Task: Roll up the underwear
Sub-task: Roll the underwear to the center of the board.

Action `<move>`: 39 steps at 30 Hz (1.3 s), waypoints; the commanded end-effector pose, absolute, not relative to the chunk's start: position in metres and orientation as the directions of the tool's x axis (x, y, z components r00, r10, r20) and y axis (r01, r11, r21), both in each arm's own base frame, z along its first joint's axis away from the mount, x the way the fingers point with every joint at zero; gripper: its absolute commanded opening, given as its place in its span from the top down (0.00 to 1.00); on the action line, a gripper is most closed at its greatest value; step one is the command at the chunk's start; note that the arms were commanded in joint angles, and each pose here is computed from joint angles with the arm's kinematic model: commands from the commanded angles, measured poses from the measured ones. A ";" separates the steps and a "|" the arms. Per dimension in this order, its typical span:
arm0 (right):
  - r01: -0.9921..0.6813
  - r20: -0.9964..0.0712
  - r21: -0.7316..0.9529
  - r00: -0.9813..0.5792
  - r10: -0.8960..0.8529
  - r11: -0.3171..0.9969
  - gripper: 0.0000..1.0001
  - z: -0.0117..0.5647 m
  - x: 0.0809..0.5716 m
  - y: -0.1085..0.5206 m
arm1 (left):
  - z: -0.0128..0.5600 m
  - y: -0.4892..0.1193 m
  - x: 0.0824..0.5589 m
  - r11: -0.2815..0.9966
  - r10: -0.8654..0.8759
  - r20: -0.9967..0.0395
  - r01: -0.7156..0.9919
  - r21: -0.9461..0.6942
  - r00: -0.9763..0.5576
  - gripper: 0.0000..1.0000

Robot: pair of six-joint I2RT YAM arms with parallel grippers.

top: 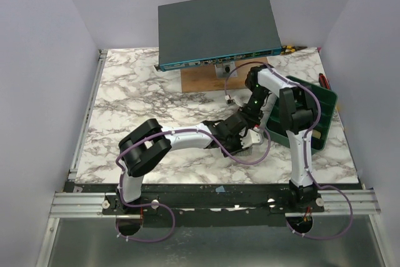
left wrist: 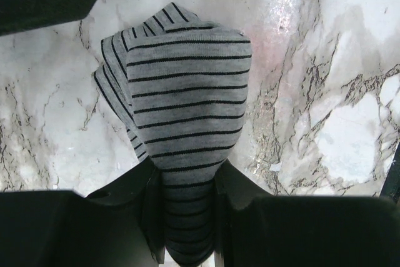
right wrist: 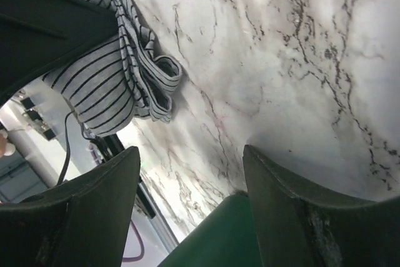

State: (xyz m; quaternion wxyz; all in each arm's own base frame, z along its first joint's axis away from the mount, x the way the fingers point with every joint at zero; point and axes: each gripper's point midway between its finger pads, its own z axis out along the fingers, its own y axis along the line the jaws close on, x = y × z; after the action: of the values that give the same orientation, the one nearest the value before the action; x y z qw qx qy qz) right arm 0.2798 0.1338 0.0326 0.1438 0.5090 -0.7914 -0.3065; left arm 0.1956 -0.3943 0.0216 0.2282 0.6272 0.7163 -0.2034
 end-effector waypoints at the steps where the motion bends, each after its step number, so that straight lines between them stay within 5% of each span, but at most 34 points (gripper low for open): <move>1: -0.842 -0.206 0.479 -0.382 -0.901 0.247 0.29 0.017 0.322 0.131 | -0.040 -0.334 0.140 0.149 0.928 -0.309 0.967 -0.205 -0.208 1.00; 11: -0.899 -0.365 0.326 -0.406 -0.838 0.293 0.29 0.070 0.340 0.137 | -0.039 -0.335 0.144 0.164 0.907 -0.341 0.953 -0.255 -0.247 1.00; 28: -0.911 -0.275 0.168 -0.410 -0.870 0.377 0.29 0.087 0.302 0.094 | -0.039 -0.336 0.144 0.164 0.902 -0.343 0.943 -0.291 -0.263 1.00; 39: -0.819 -0.400 -0.005 -0.524 -0.752 0.573 0.29 0.119 0.326 0.084 | -0.035 -0.339 0.144 0.187 0.879 -0.334 0.890 -0.416 -0.341 1.00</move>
State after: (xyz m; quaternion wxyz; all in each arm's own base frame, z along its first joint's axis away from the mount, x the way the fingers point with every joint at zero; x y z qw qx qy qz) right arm 0.3023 0.0938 0.1032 -0.1192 0.5125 -0.8411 -0.1255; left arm 0.1979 -0.3940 0.0244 0.1946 0.6042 0.7207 -0.2787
